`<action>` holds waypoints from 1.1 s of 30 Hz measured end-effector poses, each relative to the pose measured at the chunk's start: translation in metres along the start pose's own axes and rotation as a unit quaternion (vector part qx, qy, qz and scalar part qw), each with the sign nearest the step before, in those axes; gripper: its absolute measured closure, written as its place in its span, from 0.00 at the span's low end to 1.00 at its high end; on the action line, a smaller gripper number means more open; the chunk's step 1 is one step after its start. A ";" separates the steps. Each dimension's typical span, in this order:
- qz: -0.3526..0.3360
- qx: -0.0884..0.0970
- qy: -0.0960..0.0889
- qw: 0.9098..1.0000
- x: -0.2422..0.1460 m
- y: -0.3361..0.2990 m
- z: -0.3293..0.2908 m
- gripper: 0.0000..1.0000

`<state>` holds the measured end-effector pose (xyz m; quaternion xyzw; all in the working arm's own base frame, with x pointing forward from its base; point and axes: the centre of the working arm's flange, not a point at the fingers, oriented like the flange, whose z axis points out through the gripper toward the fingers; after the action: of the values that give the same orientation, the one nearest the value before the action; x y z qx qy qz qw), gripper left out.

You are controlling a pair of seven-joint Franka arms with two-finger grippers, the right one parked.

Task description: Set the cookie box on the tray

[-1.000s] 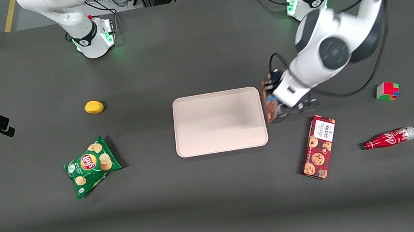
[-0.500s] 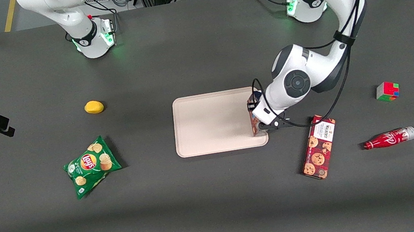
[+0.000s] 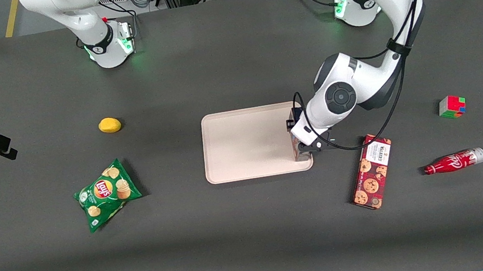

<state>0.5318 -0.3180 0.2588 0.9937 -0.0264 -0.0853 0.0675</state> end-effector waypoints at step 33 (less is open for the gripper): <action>0.001 0.078 0.007 0.997 -0.126 -0.247 -0.392 0.00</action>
<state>0.4862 -0.0146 0.6282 0.9965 -0.0338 -0.0755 -0.0103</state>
